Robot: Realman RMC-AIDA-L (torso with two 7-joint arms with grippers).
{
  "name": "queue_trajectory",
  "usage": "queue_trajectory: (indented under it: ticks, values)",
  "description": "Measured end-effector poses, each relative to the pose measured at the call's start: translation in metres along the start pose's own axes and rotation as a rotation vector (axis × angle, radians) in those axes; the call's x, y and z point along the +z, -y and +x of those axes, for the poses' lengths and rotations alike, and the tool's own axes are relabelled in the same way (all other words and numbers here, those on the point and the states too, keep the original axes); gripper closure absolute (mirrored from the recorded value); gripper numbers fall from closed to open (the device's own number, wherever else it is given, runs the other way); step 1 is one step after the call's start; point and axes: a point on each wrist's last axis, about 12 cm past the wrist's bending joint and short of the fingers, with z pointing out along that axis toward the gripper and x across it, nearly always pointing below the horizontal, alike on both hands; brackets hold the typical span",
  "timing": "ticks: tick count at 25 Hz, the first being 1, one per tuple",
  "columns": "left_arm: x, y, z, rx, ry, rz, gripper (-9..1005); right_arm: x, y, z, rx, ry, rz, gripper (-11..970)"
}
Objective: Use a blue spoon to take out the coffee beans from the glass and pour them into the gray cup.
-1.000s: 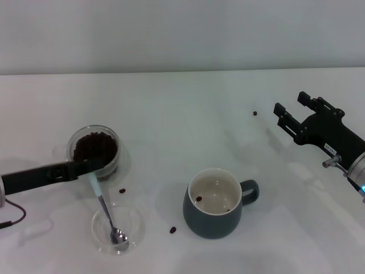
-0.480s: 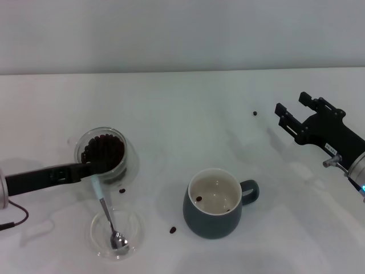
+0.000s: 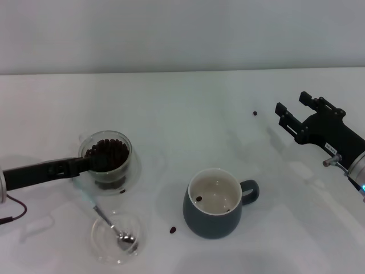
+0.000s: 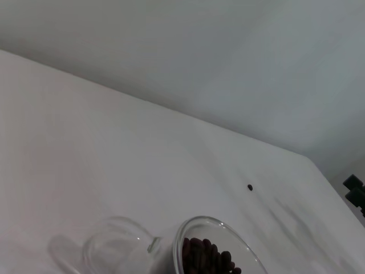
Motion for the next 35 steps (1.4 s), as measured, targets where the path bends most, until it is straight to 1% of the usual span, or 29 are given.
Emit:
queue_trajectory:
  ticks: [9,15,19,21,22,23,28,30,31,33,35]
  values:
    - [-0.001,-0.001,-0.002,0.004,0.005,-0.002,728,0.002,0.000,0.000,-0.001,-0.004,0.000,295]
    - [-0.013,-0.004,-0.009,0.033,0.073,-0.014,719,0.002,-0.001,0.000,0.000,-0.004,-0.001,295]
    - [-0.029,-0.007,-0.015,0.059,0.156,-0.024,719,0.002,-0.001,0.000,0.001,-0.005,0.000,295]
    - [-0.039,-0.008,-0.016,0.072,0.220,-0.026,718,0.002,-0.001,0.000,0.003,-0.004,-0.001,295]
    - [-0.039,-0.008,-0.016,0.072,0.220,-0.026,718,0.002,-0.001,0.000,0.004,-0.002,-0.001,295]
    - [-0.050,-0.009,-0.014,0.089,0.293,-0.029,718,0.002,-0.001,0.000,0.005,-0.001,-0.002,295]
    - [-0.075,-0.013,0.001,0.164,0.463,-0.061,719,0.002,-0.002,-0.001,0.001,0.002,-0.011,295]
    - [-0.082,-0.013,0.008,0.202,0.530,-0.083,719,0.002,-0.003,-0.001,-0.004,0.006,-0.017,295]
    - [-0.082,-0.013,0.008,0.202,0.530,-0.083,720,0.003,-0.003,-0.002,-0.007,0.011,-0.019,295]
    - [-0.088,-0.014,0.022,0.264,0.607,-0.133,721,0.003,-0.003,-0.003,-0.017,0.018,-0.021,295]
    - [-0.089,-0.015,0.027,0.280,0.636,-0.154,723,0.004,-0.003,-0.004,-0.033,0.027,-0.018,295]
